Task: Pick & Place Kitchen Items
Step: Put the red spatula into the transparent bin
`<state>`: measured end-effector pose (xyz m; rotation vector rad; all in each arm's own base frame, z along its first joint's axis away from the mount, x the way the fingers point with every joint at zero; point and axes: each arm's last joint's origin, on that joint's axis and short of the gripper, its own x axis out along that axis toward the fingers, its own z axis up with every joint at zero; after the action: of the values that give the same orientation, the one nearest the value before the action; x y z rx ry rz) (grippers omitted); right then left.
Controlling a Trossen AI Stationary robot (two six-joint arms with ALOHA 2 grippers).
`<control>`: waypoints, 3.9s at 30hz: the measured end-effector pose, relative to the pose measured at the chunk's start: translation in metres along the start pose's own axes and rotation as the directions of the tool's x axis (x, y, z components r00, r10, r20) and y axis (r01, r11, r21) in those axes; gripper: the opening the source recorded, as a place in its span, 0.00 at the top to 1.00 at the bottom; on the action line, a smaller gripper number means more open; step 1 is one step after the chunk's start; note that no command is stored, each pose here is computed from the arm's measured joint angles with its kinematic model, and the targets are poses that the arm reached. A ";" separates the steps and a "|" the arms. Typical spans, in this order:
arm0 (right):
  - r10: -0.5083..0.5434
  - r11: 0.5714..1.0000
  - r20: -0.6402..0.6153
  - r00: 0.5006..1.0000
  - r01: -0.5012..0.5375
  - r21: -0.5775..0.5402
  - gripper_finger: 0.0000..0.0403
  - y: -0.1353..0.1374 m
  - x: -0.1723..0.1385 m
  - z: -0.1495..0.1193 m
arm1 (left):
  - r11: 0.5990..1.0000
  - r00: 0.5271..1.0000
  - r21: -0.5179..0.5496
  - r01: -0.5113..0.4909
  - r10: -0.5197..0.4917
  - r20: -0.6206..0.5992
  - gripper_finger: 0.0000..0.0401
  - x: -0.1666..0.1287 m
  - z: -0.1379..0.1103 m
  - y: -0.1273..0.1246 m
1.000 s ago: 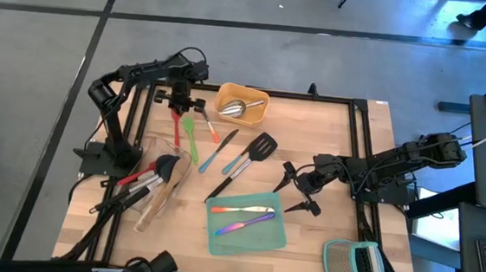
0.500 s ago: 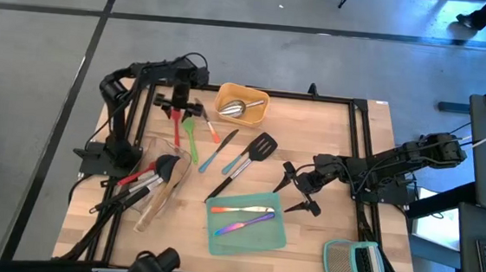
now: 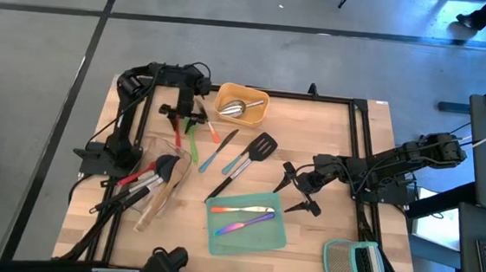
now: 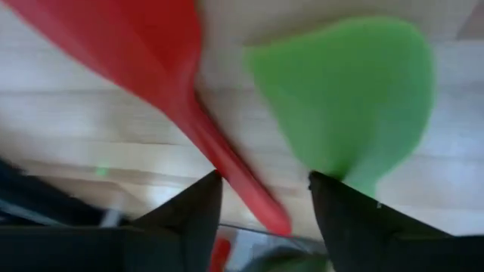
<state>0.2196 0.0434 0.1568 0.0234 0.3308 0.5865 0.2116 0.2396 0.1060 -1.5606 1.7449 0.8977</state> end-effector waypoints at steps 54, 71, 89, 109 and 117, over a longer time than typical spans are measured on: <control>0.000 1.000 -0.002 1.000 0.000 -0.002 0.14 0.000 0.000 0.000 | 0.991 0.880 -0.106 0.077 -0.018 0.475 0.33 -0.061 -0.032 0.014; 0.000 1.000 -0.001 1.000 0.000 -0.002 0.14 0.000 0.000 0.000 | 0.976 0.890 -0.152 0.155 -0.072 0.450 0.24 -0.024 -0.020 0.025; 0.000 1.000 -0.001 1.000 0.000 -0.002 0.14 0.000 0.000 0.000 | 0.956 0.878 -0.203 0.211 -0.094 0.469 0.78 -0.020 -0.013 0.029; -0.001 0.998 0.075 0.997 -0.004 0.070 0.14 0.000 0.000 0.008 | 0.950 0.698 0.184 0.250 -0.309 0.645 0.95 -0.097 -0.087 0.014; 0.014 0.978 0.312 0.950 -0.078 0.194 0.14 0.001 -0.005 0.032 | 0.837 0.391 0.540 0.095 -0.530 0.753 0.95 -0.115 -0.191 -0.003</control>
<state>0.2249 0.0441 0.1893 0.3192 0.0838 0.5833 0.2243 0.1485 0.3088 -0.7847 0.7111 0.8216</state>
